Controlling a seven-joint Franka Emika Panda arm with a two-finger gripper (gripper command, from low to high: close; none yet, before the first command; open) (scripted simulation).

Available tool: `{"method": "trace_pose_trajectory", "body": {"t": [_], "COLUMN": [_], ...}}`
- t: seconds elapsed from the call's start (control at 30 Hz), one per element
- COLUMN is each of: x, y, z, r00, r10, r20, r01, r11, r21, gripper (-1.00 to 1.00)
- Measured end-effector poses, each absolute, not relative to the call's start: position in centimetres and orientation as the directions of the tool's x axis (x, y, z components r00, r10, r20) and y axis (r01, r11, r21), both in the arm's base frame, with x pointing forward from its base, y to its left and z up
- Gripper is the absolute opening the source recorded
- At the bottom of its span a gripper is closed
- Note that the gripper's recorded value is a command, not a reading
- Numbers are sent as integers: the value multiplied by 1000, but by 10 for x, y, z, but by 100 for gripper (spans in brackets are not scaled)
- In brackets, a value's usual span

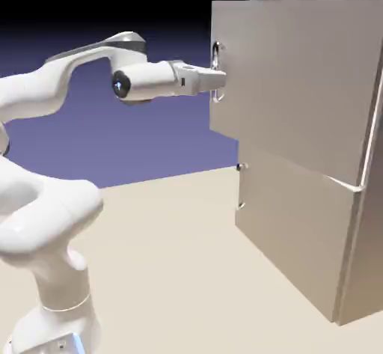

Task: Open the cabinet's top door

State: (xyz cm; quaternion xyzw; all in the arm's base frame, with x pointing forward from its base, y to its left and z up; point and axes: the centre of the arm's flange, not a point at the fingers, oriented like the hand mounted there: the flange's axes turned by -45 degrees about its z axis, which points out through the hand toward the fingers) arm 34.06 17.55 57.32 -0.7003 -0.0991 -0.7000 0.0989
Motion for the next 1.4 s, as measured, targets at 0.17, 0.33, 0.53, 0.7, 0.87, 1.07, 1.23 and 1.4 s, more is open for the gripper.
{"method": "trace_pose_trajectory", "body": {"t": [0.17,0.33,0.53,0.7,0.87,1.07,1.23,1.4], "x": [295,259,227,206,190,173,161,150], "y": [140,104,64,34,4,-32,-67,-108], "z": [573,573,573,573,573,573,573,573], "r00": [0,0,0,0,0,0,0,0], "r10": [1,1,0,0,0,0,0,0], "r20": [1000,1000,1000,1000,1000,1000,1000,1000], "r01": [394,493,586,648,702,761,810,860], "r11": [-919,-870,-810,-762,-713,-649,-587,-510], "r21": [1,1,0,0,0,0,0,0], "gripper": [-100,-100,-100,-100,-100,-100,-100,-100]}}
